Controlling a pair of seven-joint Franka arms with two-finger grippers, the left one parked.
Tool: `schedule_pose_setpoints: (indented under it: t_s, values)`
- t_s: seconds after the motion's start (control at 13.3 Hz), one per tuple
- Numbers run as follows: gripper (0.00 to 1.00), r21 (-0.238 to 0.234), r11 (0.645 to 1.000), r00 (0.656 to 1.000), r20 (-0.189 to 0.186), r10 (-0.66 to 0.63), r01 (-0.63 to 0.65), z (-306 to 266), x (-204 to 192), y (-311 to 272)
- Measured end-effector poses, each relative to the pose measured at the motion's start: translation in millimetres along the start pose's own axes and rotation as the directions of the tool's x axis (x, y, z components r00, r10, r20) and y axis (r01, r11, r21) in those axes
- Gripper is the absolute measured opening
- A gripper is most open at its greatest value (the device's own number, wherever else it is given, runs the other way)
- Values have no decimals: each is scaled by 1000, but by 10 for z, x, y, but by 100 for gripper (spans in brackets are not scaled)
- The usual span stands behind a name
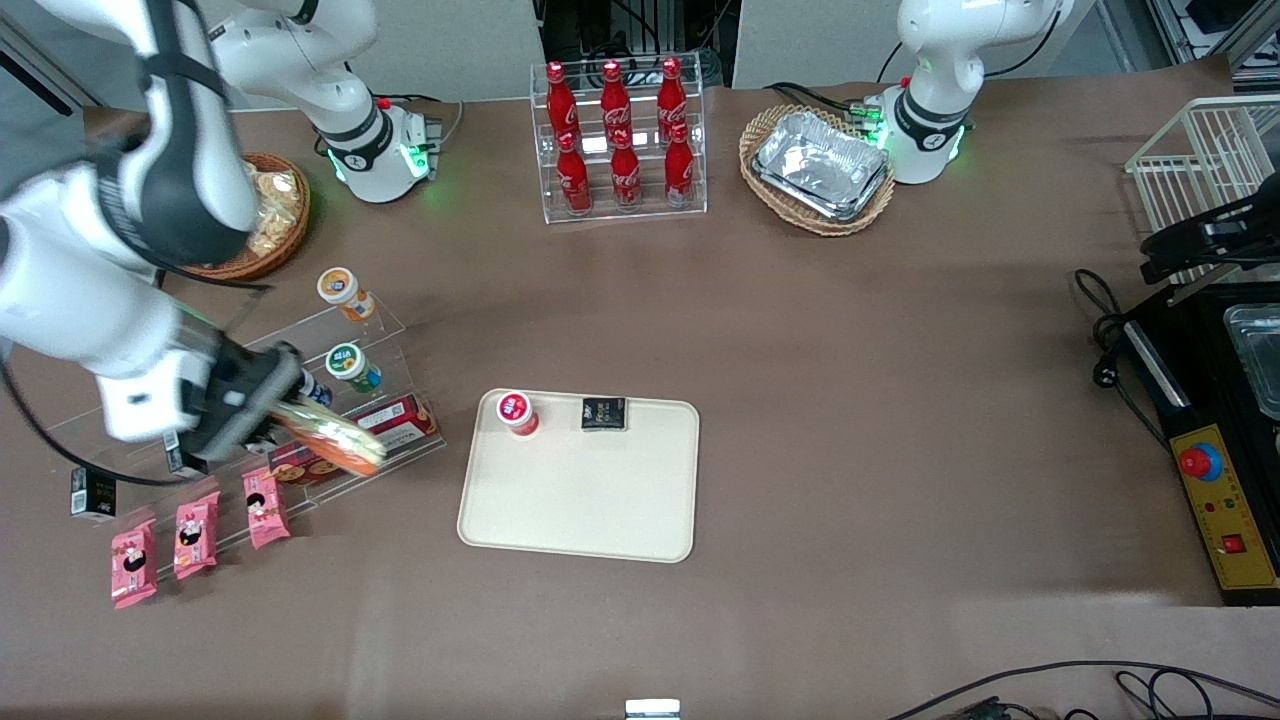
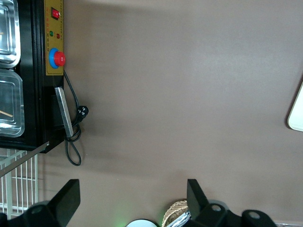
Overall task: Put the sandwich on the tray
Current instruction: 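Lift the sandwich out of the rack and carry it over the cream tray, then lower the sandwich onto the tray and open the right gripper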
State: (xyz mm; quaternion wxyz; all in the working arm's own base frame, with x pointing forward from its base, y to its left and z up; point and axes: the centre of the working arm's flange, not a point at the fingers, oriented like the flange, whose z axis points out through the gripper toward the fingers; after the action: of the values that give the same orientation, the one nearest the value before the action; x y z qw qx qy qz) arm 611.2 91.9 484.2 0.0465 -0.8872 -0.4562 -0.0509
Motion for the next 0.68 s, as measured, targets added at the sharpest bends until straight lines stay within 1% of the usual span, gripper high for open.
schedule_pose_setpoints:
  t_s: [0.15,0.23,0.3,0.38,0.53,0.68]
  values:
    - [19,-10,998,998,24,-62,63,277,495,-142]
    - [19,-24,995,995,32,-98,99,420,756,-228]
    - [19,-39,990,991,31,-132,133,578,1027,-332]
    - [19,-48,986,988,13,-157,157,765,1292,-453]
    - [19,-67,982,983,-43,-177,174,1217,1688,-644]
    - [19,-102,974,976,-61,-207,200,1687,1914,-781]
